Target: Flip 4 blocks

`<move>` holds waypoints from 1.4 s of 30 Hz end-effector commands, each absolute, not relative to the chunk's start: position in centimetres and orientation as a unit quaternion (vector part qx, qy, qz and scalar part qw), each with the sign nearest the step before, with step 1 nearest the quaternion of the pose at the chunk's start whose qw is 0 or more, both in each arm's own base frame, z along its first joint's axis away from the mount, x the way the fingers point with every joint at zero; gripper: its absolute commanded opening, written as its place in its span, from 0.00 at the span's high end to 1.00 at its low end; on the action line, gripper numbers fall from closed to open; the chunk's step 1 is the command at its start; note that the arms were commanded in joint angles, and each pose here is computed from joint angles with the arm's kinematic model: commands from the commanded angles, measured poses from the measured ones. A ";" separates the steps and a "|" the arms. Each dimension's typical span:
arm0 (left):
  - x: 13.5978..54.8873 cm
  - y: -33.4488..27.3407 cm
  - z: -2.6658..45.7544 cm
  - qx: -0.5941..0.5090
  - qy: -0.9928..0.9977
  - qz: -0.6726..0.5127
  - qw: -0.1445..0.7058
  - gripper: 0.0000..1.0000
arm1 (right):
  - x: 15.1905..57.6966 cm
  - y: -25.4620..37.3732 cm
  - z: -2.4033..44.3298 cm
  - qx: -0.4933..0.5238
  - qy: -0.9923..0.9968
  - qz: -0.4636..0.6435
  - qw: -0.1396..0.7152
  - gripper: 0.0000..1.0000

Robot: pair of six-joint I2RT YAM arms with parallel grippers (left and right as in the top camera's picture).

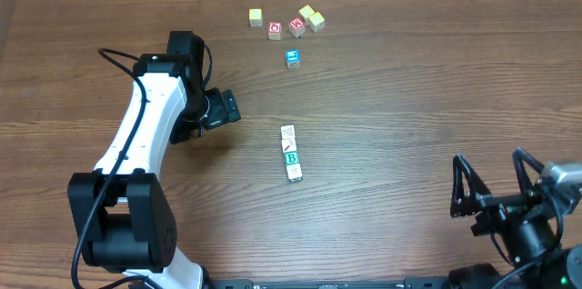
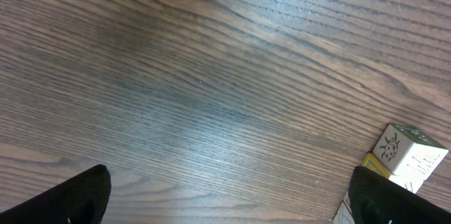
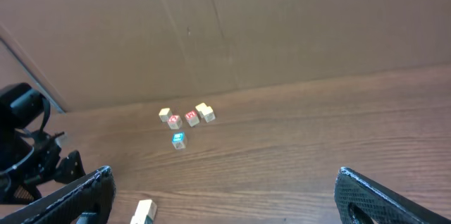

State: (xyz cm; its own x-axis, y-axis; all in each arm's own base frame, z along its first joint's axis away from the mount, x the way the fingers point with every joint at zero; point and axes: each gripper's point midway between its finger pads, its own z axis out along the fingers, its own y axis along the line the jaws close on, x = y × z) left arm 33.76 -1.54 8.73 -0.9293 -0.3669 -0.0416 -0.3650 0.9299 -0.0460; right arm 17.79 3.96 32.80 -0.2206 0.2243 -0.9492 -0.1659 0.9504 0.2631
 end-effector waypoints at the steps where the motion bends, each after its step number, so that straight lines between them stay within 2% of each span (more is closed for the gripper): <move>1: 34.1 -1.6 9.2 -0.176 0.984 -0.020 0.034 0.00 | 17.2 3.9 31.5 0.013 0.760 0.153 0.632 0.00; 12: 34.1 -1.6 9.2 -0.176 0.984 -0.020 0.034 0.00 | 17.7 4.0 29.0 0.009 0.710 0.167 0.684 0.00; 18: 34.1 -1.6 9.2 -0.176 0.984 -0.020 0.034 0.00 | 19.0 4.7 32.8 -0.011 0.610 0.190 0.769 0.00; 22: 34.1 -1.6 9.2 -0.176 0.984 -0.020 0.034 0.00 | 18.3 4.9 36.0 -0.035 0.504 0.197 0.840 0.00; 25: 34.1 -1.6 9.2 -0.176 0.984 -0.020 0.034 0.00 | 17.7 4.6 36.3 -0.042 0.449 0.189 0.872 0.00; 36: 34.1 -1.6 9.2 -0.176 0.984 -0.020 0.034 0.00 | 21.4 4.6 28.7 -0.029 0.521 0.182 0.833 0.00; 42: 34.1 -1.6 9.2 -0.176 0.984 -0.020 0.034 0.00 | 23.6 4.7 22.3 -0.011 0.635 0.179 0.752 0.00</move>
State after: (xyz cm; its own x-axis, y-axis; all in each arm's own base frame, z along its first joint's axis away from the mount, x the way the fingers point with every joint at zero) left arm 33.76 -1.54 8.71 -0.9294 -0.3669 -0.0413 -0.3650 0.9299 -0.0459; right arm 23.17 4.61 24.56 0.2065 0.2712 -0.9401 -0.2958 0.9332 0.2042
